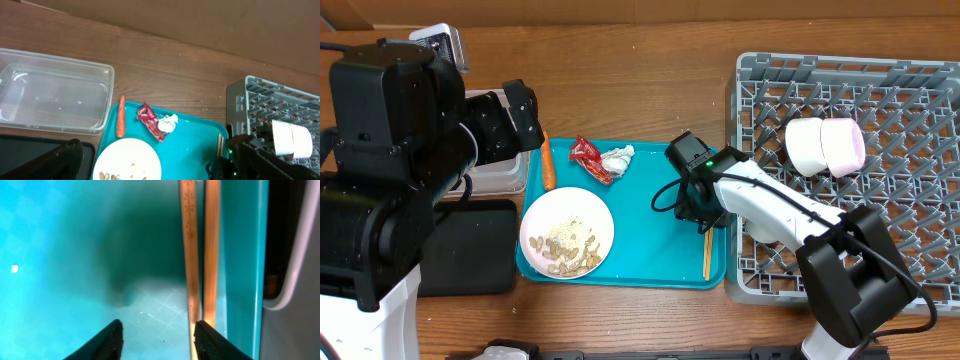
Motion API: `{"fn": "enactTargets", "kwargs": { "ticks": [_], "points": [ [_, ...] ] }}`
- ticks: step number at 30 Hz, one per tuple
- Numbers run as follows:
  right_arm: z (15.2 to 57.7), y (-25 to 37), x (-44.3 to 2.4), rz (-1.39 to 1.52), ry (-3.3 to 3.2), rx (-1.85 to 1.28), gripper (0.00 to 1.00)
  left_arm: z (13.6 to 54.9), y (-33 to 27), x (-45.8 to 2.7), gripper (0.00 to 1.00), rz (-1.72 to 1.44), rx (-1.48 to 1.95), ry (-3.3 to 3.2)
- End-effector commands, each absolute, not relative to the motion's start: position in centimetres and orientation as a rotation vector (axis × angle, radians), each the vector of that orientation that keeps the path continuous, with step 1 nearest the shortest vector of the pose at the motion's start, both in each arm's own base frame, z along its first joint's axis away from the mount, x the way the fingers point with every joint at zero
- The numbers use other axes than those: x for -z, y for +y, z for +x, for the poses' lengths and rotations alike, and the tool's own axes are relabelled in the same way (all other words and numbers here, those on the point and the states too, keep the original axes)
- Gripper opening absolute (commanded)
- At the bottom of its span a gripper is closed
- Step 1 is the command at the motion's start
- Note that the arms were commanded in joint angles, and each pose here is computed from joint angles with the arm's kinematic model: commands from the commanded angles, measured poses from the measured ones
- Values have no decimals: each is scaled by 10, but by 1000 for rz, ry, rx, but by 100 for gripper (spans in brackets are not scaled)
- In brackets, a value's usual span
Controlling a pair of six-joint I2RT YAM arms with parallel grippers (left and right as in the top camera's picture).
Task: Sort waste into correct bins and load items into the dishwasher
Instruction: 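Reach the right gripper to the chopsticks and pinch one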
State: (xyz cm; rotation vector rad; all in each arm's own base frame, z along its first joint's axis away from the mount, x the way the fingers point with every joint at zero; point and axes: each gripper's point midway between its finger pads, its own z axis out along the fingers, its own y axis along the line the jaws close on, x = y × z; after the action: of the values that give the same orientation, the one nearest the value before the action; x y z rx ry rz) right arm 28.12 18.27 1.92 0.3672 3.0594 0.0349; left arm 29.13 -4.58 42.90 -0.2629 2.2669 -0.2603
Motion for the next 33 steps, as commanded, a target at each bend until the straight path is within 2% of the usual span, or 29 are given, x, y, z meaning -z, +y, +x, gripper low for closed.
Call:
{"fn": "enactTargets", "kwargs": {
  "ticks": [1, 11, 21, 26, 33],
  "points": [
    [291, 185, -33, 342, 3000, -43, 51, 293, -44, -430, 100, -284, 266, 2260],
    [293, 180, -13, 362, 3012, -17, 52, 293, -44, -430, 100, -284, 266, 2260],
    [292, 177, -12, 364, 3027, -19, 52, 293, -45, -430, 100, -284, 267, 2260],
    [291, 181, -12, 338, 3043, -48, 58, 293, -44, -430, 100, -284, 266, 2260],
    [288, 180, -7, 317, 3069, -46, 57, 293, -44, -430, 100, -284, 266, 2260]
  ]
}}
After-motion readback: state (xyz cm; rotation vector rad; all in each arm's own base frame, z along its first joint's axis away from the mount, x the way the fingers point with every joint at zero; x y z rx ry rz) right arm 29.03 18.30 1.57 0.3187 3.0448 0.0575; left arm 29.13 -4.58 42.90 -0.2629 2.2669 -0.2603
